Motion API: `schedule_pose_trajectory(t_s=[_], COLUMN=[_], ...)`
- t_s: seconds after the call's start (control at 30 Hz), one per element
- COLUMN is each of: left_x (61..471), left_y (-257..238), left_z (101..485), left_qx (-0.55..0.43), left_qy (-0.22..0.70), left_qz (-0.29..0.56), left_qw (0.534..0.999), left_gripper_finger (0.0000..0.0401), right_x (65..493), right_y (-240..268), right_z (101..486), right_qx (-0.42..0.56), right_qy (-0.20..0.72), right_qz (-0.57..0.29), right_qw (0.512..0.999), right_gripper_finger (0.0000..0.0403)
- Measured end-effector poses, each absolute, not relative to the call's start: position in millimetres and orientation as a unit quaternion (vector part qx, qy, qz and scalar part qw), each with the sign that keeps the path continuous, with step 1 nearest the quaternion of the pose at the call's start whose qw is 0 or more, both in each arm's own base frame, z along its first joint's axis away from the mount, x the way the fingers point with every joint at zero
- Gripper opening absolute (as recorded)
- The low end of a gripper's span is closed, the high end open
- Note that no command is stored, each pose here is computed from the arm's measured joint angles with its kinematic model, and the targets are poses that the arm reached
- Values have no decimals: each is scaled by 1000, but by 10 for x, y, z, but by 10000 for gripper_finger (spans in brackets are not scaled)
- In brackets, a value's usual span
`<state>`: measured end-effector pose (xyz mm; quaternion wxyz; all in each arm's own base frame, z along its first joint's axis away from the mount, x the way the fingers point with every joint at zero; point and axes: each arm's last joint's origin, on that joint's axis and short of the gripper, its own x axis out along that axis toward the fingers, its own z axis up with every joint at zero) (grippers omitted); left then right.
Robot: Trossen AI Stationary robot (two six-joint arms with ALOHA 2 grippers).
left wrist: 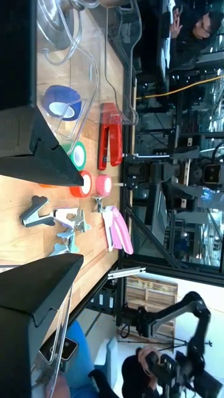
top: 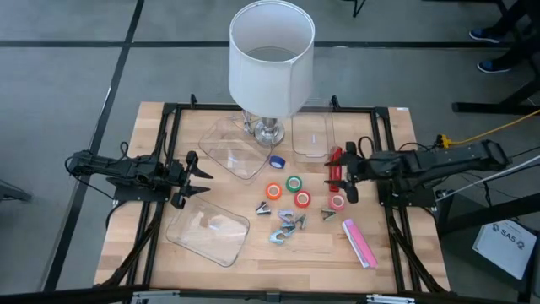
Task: Pick and place Stapler, Stapler remover, tape
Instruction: Put the pink stapler into the top right transparent bin
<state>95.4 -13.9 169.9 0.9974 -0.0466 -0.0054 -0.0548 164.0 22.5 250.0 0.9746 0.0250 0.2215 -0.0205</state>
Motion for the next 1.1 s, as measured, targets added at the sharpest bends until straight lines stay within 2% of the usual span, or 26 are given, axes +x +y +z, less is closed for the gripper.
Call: schedule_pose_trajectory(t_s=[0.23,0.43,0.8,0.97,1.1], left_x=[954,954,954,954,954], left_y=[-139,-139,-139,-139,-139], left_z=[1698,1699,1698,1699,1699], left_qx=[-47,-47,-47,-46,-46], left_qy=[-5,-5,-5,-5,-5], left_qz=[-55,-55,-55,-55,-55], left_qw=[997,997,997,997,997], left_gripper_finger=[185,185,185,185,185], right_x=[1845,1961,1917,1874,1847], right_y=[299,436,836,1043,1177], right_z=[2697,2752,2725,2638,2553], right_qx=[172,259,409,442,436], right_qy=[322,395,524,578,612], right_qz=[-13,-8,-32,-40,-51], right_qw=[931,881,746,685,658], right_gripper_finger=[276,276,276,276,276])
